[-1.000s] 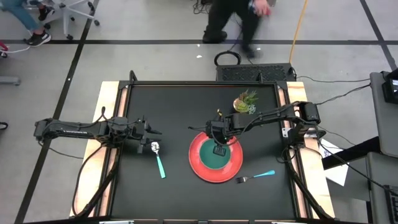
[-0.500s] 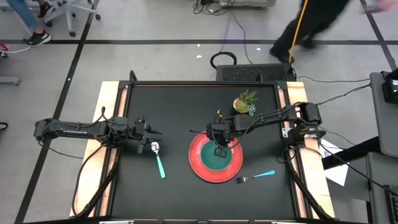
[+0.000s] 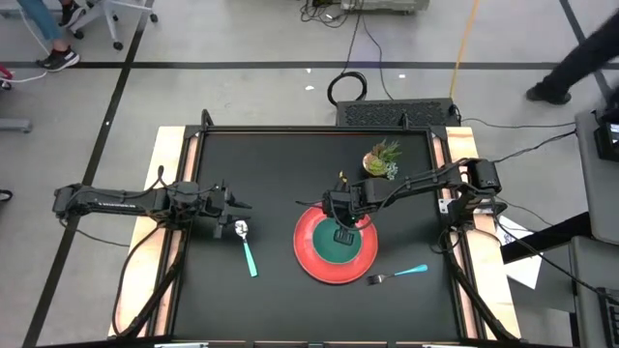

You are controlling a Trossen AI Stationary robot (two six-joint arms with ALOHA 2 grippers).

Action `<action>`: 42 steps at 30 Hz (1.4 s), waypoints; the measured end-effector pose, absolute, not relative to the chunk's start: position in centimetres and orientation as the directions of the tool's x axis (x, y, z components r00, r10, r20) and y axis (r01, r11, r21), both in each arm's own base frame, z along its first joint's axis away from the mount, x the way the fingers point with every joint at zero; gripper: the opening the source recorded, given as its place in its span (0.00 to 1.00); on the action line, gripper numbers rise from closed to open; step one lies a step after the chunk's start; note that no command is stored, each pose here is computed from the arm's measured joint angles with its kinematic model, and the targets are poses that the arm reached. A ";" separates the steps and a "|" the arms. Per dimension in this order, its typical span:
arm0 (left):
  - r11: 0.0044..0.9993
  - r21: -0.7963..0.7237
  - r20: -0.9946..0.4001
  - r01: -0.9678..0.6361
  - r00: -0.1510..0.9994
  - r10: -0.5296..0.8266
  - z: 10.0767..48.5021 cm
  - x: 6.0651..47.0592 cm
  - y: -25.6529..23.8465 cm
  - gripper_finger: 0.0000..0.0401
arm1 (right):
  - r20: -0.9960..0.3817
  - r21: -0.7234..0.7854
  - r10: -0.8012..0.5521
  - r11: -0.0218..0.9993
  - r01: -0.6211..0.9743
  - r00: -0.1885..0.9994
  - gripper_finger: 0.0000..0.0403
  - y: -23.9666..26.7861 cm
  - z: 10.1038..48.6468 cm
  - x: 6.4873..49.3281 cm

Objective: Set table place
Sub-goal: Put the green bowl on the orange plate

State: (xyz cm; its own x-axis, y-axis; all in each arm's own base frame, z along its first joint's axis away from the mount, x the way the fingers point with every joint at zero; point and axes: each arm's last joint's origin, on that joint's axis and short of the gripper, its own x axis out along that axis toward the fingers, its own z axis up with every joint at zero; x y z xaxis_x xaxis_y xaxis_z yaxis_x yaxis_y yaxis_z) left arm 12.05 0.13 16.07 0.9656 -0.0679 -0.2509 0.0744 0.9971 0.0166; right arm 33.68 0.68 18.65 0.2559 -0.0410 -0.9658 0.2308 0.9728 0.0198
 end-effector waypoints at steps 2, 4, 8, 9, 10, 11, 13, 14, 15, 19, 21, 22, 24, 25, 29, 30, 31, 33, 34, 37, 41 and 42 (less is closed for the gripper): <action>0.997 0.017 -0.251 0.075 0.966 -0.068 16.1 12.0 0.1 0.36 | -0.964 0.027 -0.038 0.971 0.238 0.262 0.00 0.5 18.2 33.5; 0.997 0.017 -0.250 0.075 0.966 -0.068 16.1 12.1 0.1 0.36 | -0.962 0.030 -0.038 0.970 0.242 0.271 0.00 0.4 18.0 33.5; 0.997 0.017 -0.249 0.075 0.966 -0.068 16.1 12.1 0.1 0.36 | -0.957 0.034 -0.037 0.971 0.237 0.289 0.00 0.4 18.2 33.6; 0.997 0.017 -0.249 0.075 0.966 -0.068 16.1 12.1 0.1 0.36 | -0.956 0.034 -0.037 0.971 0.237 0.290 0.00 0.4 18.2 33.6; 0.997 0.017 -0.249 0.075 0.966 -0.068 16.1 12.1 0.1 0.36 | -0.955 0.035 -0.037 0.971 0.237 0.294 0.00 0.4 18.4 33.5; 0.997 0.017 -0.249 0.075 0.966 -0.068 16.1 12.1 0.1 0.36 | -0.955 0.036 -0.037 0.971 0.237 0.295 0.00 0.4 18.4 33.4; 0.997 0.017 -0.249 0.075 0.966 -0.068 16.1 12.1 0.1 0.36 | -0.953 0.036 -0.038 0.971 0.236 0.301 0.00 0.4 18.6 33.4; 0.997 0.017 -0.250 0.075 0.966 -0.068 16.1 12.1 0.1 0.36 | -0.952 0.034 -0.040 0.971 0.235 0.303 0.01 0.4 18.8 33.3; 0.997 0.017 -0.249 0.075 0.966 -0.068 16.1 12.1 0.1 0.36 | -0.951 0.031 -0.044 0.972 0.234 0.306 0.02 0.4 18.9 33.3; 0.997 0.017 -0.249 0.074 0.966 -0.068 16.1 12.1 0.1 0.36 | -0.952 0.026 -0.047 0.972 0.234 0.302 0.08 0.4 19.0 33.1; 0.997 0.017 -0.250 0.074 0.966 -0.068 16.1 12.1 0.1 0.36 | -0.951 0.029 -0.047 0.970 0.240 0.304 0.11 0.3 19.1 33.1; 0.997 0.017 -0.250 0.074 0.966 -0.068 16.1 12.1 0.1 0.36 | -0.952 0.030 -0.046 0.970 0.242 0.304 0.12 0.4 19.1 33.1; 0.997 0.017 -0.250 0.074 0.966 -0.068 16.1 12.1 0.1 0.36 | -0.951 0.033 -0.044 0.970 0.242 0.307 0.14 0.4 19.1 33.1; 0.997 0.017 -0.250 0.075 0.966 -0.068 16.1 12.1 0.1 0.36 | -0.950 0.035 -0.043 0.970 0.242 0.308 0.15 0.4 19.1 33.1; 0.997 0.017 -0.250 0.074 0.966 -0.068 16.1 12.0 0.1 0.36 | -0.950 0.036 -0.042 0.969 0.243 0.309 0.17 0.4 19.1 33.1; 0.997 0.017 -0.251 0.074 0.966 -0.068 16.1 12.1 0.1 0.36 | -0.950 0.036 -0.042 0.970 0.242 0.309 0.17 0.4 19.1 33.1; 0.997 0.017 -0.251 0.075 0.966 -0.068 16.1 12.0 0.1 0.36 | -0.950 0.038 -0.040 0.970 0.241 0.310 0.17 0.4 19.1 33.1; 0.997 0.017 -0.251 0.074 0.966 -0.068 16.1 12.1 0.1 0.36 | -0.950 0.054 -0.022 0.971 0.232 0.311 0.18 0.4 19.1 33.2; 0.997 0.017 -0.251 0.074 0.966 -0.067 16.1 12.0 0.1 0.36 | -0.950 0.056 -0.018 0.972 0.227 0.312 0.19 0.4 19.1 33.2; 0.997 0.017 -0.251 0.075 0.966 -0.068 16.1 12.0 0.1 0.36 | -0.950 0.057 -0.017 0.973 0.226 0.313 0.22 0.5 19.1 33.2; 0.997 0.017 -0.251 0.074 0.966 -0.068 16.1 12.0 0.1 0.36 | -0.949 0.070 -0.003 0.973 0.222 0.315 0.28 0.5 19.1 33.2; 0.997 0.017 -0.251 0.074 0.966 -0.068 16.1 12.0 0.1 0.36 | -0.949 0.082 0.009 0.972 0.218 0.316 0.29 0.5 19.1 33.2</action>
